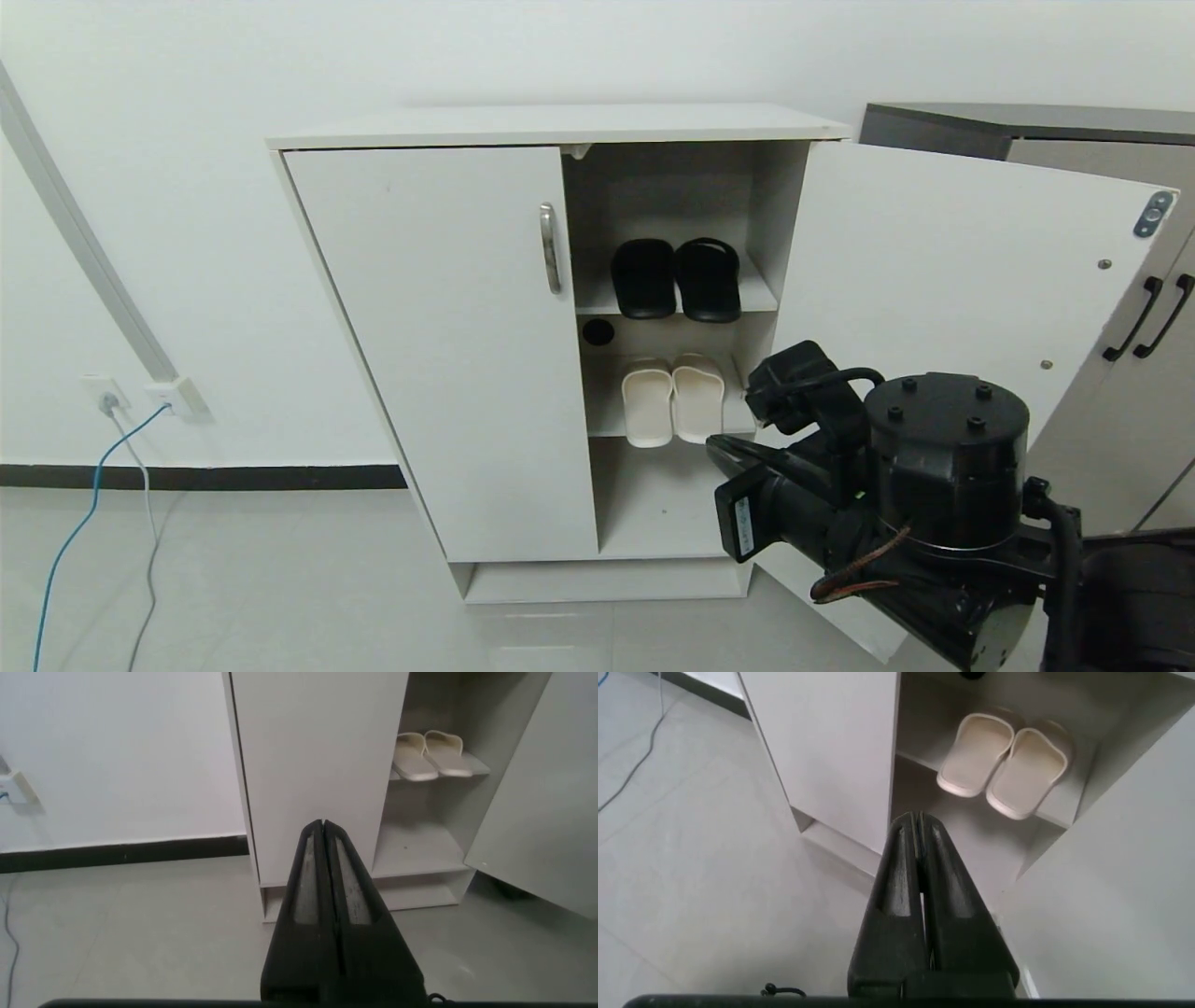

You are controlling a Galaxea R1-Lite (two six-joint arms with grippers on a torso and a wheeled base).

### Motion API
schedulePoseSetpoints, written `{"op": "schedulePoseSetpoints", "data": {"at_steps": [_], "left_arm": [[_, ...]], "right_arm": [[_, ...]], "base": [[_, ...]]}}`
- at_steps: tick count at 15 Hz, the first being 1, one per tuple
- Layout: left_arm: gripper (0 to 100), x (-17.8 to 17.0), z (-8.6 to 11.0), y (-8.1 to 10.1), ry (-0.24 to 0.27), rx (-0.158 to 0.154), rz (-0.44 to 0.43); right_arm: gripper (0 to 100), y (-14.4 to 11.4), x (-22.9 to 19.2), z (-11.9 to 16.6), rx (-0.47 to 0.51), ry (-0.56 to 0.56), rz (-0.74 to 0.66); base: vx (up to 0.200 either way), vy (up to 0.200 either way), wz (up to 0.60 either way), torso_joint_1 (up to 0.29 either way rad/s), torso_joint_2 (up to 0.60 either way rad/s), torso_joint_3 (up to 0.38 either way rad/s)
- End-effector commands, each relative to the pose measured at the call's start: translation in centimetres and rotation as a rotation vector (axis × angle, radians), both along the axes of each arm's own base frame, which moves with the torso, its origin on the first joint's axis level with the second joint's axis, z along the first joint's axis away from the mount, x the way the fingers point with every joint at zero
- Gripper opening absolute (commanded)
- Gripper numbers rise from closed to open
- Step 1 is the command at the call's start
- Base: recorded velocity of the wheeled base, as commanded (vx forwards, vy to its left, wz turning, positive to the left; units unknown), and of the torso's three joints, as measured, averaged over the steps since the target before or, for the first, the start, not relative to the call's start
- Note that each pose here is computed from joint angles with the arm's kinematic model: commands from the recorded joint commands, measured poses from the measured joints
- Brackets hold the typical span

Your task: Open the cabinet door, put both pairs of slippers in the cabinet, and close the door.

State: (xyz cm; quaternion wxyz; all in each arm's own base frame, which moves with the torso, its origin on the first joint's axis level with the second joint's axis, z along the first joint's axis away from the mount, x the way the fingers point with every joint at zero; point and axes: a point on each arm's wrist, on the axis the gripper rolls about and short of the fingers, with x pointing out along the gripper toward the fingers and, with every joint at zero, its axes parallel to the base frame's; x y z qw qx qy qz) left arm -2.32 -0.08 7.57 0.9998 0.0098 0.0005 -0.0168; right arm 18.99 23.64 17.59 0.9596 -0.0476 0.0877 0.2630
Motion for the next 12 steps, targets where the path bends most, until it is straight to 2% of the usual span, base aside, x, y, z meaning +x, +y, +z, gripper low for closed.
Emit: {"op": "schedulePoseSetpoints", "data": {"at_steps": [1, 5, 7, 12], "left_arm": [[0, 0.01, 0.00, 0.00, 0.002, 0.000, 0.000], [0, 0.01, 0.00, 0.00, 0.002, 0.000, 0.000], [0, 0.01, 0.00, 0.00, 0.002, 0.000, 0.000], [0, 0.01, 0.00, 0.00, 0.002, 0.000, 0.000]], "right_arm": [[0, 0.05, 0.03, -0.10, -0.002, 0.002, 0.000], [0, 0.03, -0.04, -0.24, -0.007, 0.006, 0.002], [0, -0.01, -0.07, -0.23, -0.007, 0.006, 0.002], [0, 0.04, -0.09, -0.28, -0.010, 0.006, 0.003]], "base": [[0.000, 0.000, 0.00, 0.000, 0.00, 0.000], [0.000, 0.000, 0.00, -0.001, -0.07, -0.090], [0.000, 0.000, 0.00, 0.019, -0.25, -0.339], [0.000, 0.000, 0.00, 0.058, -0.48, -0.361]]}}
